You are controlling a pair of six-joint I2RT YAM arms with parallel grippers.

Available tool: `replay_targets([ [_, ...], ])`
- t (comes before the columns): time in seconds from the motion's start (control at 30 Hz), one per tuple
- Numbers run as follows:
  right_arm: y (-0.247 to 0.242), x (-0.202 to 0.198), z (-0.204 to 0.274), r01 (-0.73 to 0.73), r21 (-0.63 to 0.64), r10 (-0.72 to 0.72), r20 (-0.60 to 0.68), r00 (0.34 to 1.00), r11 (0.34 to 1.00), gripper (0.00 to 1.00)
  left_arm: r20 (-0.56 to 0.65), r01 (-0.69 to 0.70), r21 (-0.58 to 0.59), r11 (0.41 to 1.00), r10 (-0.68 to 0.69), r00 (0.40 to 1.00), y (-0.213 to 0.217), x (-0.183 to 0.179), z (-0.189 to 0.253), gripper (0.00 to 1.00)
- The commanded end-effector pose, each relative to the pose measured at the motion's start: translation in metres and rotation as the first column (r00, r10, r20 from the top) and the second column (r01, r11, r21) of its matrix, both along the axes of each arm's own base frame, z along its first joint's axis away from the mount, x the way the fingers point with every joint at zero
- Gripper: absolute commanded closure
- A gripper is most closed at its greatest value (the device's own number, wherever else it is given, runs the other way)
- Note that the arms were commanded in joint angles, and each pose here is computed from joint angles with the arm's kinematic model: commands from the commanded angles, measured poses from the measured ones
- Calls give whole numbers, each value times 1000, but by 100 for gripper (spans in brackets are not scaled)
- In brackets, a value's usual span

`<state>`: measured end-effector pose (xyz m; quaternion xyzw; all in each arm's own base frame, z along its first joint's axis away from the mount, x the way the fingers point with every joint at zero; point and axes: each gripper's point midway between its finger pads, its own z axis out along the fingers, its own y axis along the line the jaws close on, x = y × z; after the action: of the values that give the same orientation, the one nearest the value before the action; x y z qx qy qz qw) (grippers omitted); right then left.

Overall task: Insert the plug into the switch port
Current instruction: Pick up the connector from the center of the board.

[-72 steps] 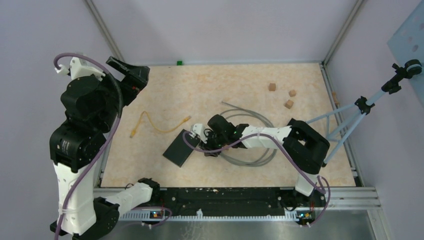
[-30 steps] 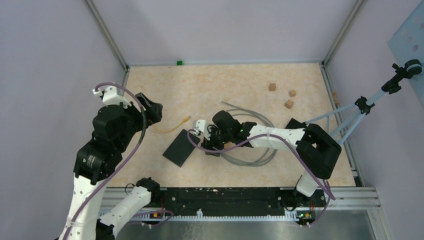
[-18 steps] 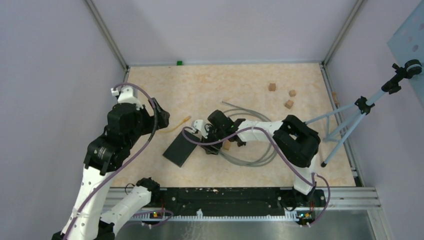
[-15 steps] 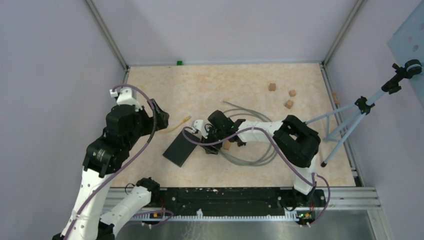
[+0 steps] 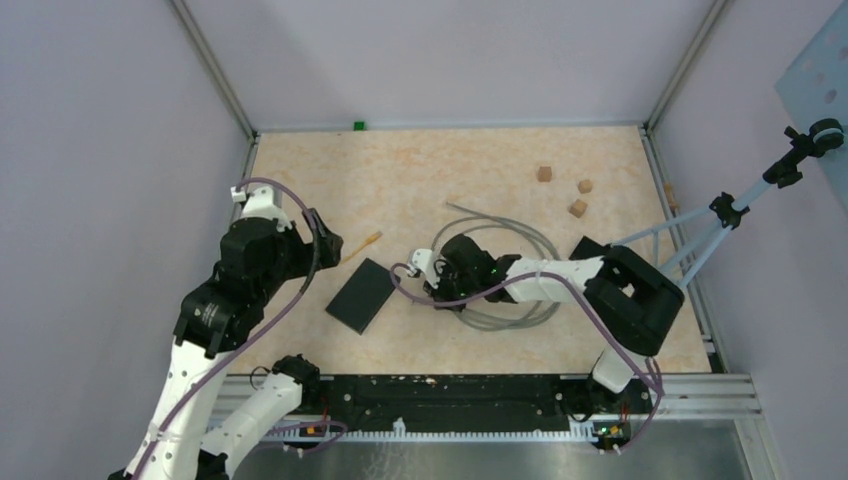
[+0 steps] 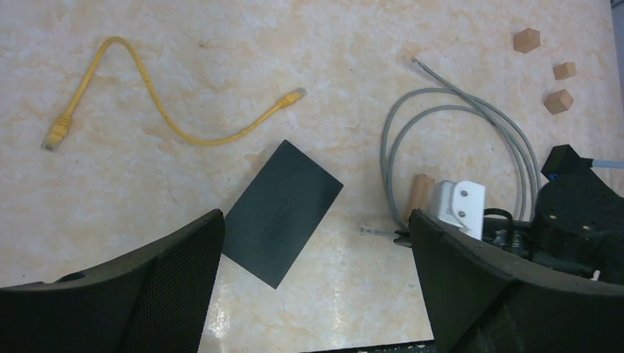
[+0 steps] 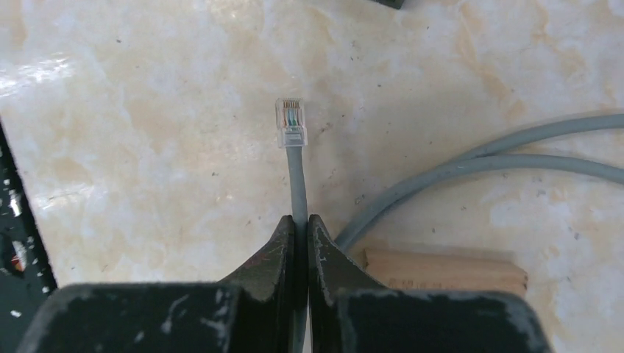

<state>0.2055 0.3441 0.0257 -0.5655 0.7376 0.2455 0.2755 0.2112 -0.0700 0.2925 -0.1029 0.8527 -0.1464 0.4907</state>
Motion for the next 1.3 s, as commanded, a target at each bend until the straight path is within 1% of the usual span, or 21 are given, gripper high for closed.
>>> replay_targets([
  [0.0,6,-1,61,-25,154,9,104,994,988,100,111,47,-13,999,-45,993,-5,4,14,1],
  [0.2,3,-12,130,-107,293,42,220,975,950,100,241,193,-24,981,-182,953,-25,-1,27,1],
  [0.3,-4,-16,165,-134,358,25,292,956,924,100,330,284,-24,959,-260,907,-37,-10,42,1],
  [0.4,-12,-22,195,-167,408,12,356,934,898,100,439,390,-5,921,-349,828,-50,-24,62,1],
  [0.5,-25,-30,224,-204,454,-8,422,906,868,100,557,472,31,881,-407,724,-59,-44,84,1],
  [0.57,-34,-36,243,-222,485,-31,460,887,846,100,611,518,58,853,-441,658,-64,-56,93,1],
  [0.6,-39,-39,252,-233,499,-42,479,877,835,100,626,544,71,836,-462,628,-67,-61,95,1],
  [0.67,-48,-46,269,-253,521,-60,511,858,815,100,637,632,93,769,-534,556,-81,-74,96,1],
  [0.73,-59,-54,283,-272,533,-71,536,841,801,100,645,730,110,674,-608,464,-98,-89,96,1],
  [0.8,-69,-61,297,-289,546,-87,560,824,786,100,655,818,113,564,-661,366,-113,-102,95,1],
  [0.83,-73,-63,303,-293,551,-95,570,816,781,100,659,841,107,530,-671,339,-117,-105,95,1],
  [0.93,-82,-69,313,-302,558,-109,586,803,773,100,660,877,89,472,-688,303,-126,-103,90,1],
  [1.1,-85,-75,325,-316,572,-120,597,793,757,100,663,900,66,431,-693,283,-135,-94,87,1],
  [1.13,-84,-76,326,-318,574,-122,599,792,755,100,664,904,70,422,-696,273,-136,-94,85,1],
  [1.2,-83,-75,326,-306,570,-142,609,781,763,100,648,921,87,379,-724,237,-140,-96,79,1],
  [1.27,-82,-74,325,-295,563,-159,621,768,772,100,634,931,93,352,-742,217,-143,-96,71,1],
])
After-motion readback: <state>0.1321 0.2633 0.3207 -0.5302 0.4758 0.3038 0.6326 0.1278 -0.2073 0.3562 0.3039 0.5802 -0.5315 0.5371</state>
